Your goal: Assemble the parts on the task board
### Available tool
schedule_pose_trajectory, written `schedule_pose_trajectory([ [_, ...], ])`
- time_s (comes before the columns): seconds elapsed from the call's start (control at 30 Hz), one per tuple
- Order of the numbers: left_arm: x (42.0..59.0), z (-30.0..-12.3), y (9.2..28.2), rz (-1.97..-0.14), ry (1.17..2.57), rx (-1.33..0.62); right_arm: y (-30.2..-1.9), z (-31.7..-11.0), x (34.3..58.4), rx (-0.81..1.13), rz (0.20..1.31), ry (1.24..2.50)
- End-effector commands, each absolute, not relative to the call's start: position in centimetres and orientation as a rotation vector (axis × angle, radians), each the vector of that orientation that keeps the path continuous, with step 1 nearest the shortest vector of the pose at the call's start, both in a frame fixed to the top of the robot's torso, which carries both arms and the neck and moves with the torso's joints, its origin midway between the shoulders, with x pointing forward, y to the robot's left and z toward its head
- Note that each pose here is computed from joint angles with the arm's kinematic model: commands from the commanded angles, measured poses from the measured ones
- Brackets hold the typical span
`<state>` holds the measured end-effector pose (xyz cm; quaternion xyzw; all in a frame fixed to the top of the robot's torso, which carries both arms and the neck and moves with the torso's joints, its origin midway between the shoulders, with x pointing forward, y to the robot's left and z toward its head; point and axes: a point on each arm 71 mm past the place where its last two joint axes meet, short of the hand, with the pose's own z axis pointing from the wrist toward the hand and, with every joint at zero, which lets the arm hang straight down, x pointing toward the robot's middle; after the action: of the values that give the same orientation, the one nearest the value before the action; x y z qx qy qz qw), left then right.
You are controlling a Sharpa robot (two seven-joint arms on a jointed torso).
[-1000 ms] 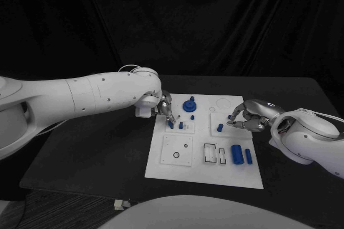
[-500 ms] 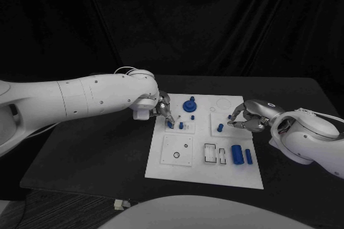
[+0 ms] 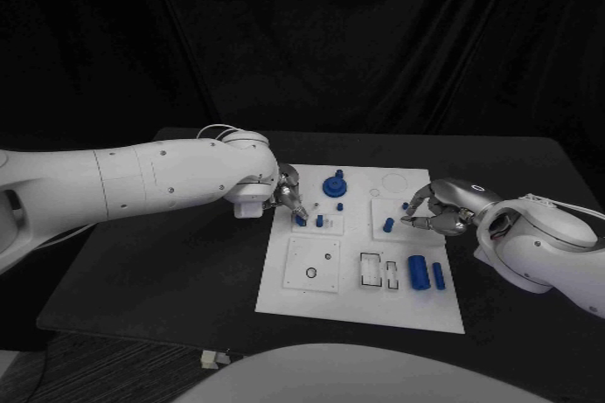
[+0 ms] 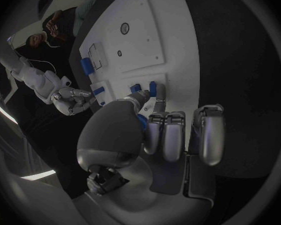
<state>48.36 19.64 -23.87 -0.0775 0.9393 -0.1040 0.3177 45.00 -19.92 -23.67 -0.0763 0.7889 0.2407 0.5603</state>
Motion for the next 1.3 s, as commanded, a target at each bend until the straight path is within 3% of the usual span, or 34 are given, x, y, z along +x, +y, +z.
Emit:
schedule_pose_trajectory([
  [0.03, 48.4, -23.3, 19.6, -0.294, 2.351, -0.201, -20.1, -23.8, 45.0, -0.167, 0.554, 1.858],
  [0.57, 47.0, -23.1, 19.9, -0.270, 2.199, -0.119, -20.4, -24.3, 44.7, -0.159, 0.553, 1.867],
  [1.3, 46.1, -24.6, 19.2, -0.247, 2.258, -0.059, -20.6, -24.7, 44.5, -0.157, 0.550, 1.879],
])
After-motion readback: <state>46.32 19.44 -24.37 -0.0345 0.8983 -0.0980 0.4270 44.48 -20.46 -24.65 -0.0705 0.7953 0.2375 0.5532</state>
